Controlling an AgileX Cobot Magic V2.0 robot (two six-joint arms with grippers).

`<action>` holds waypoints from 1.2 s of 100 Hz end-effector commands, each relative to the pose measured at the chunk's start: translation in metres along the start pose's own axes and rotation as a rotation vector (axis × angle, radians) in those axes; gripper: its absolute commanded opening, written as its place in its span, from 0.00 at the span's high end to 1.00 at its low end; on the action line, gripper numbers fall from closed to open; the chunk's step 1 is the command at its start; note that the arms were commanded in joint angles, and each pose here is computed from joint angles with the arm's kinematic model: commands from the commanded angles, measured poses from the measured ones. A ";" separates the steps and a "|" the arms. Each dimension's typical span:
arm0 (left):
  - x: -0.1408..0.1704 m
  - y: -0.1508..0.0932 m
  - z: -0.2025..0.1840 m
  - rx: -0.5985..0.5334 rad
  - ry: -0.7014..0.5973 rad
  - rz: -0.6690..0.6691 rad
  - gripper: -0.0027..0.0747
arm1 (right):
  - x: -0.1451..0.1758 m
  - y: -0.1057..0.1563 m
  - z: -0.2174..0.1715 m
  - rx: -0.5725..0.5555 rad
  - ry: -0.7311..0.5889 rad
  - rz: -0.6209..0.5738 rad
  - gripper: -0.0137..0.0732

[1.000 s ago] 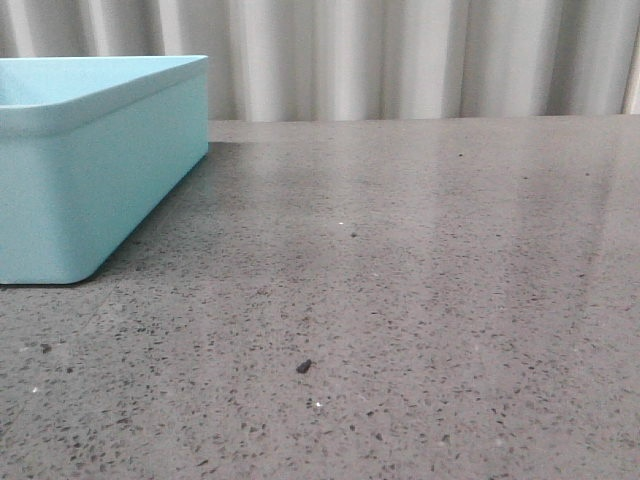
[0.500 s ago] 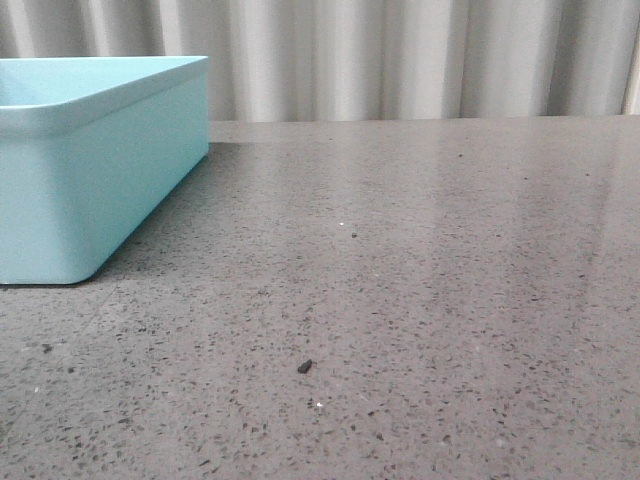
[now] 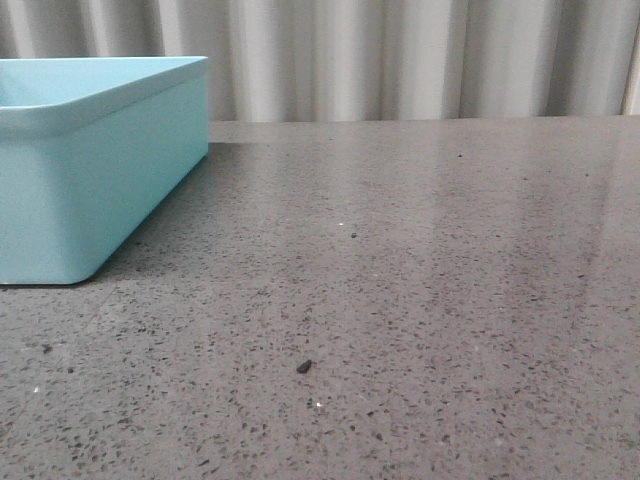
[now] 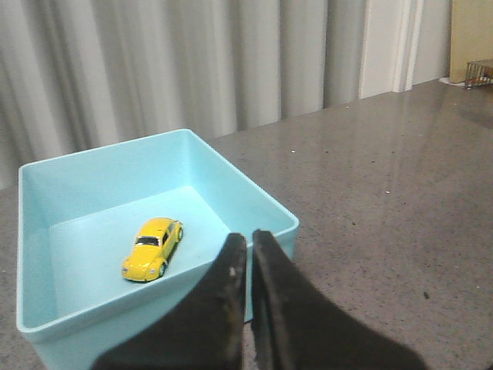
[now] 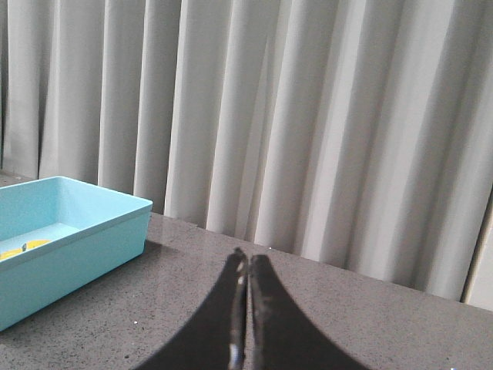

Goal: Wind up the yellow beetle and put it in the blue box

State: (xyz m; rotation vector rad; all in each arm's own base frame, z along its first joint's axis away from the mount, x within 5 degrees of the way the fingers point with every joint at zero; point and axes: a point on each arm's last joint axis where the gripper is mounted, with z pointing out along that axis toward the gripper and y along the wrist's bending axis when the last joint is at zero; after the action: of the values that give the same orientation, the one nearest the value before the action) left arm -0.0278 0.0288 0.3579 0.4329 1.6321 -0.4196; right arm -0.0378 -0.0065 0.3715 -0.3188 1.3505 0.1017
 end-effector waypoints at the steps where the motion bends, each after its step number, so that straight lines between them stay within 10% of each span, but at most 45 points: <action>1: -0.011 -0.004 0.001 0.043 -0.059 -0.031 0.99 | -0.012 -0.003 -0.006 0.024 -0.111 -0.012 0.89; 66: 0.011 -0.009 0.023 0.051 -0.031 -0.068 0.99 | -0.012 -0.003 -0.006 0.024 -0.111 -0.012 0.89; 98: 0.066 0.001 0.070 -0.384 -0.227 -0.045 0.99 | -0.012 -0.003 -0.006 0.024 -0.111 -0.012 0.89; 120: 0.106 0.011 0.090 -0.435 -0.201 -0.032 0.99 | -0.012 -0.003 -0.006 0.024 -0.111 -0.012 0.89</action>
State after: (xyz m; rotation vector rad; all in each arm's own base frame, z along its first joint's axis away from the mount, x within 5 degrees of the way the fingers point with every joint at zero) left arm 0.0461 -0.0040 0.2367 0.0263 1.6310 -0.1169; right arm -0.0378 -0.0065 0.3717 -0.3194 1.3481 0.1002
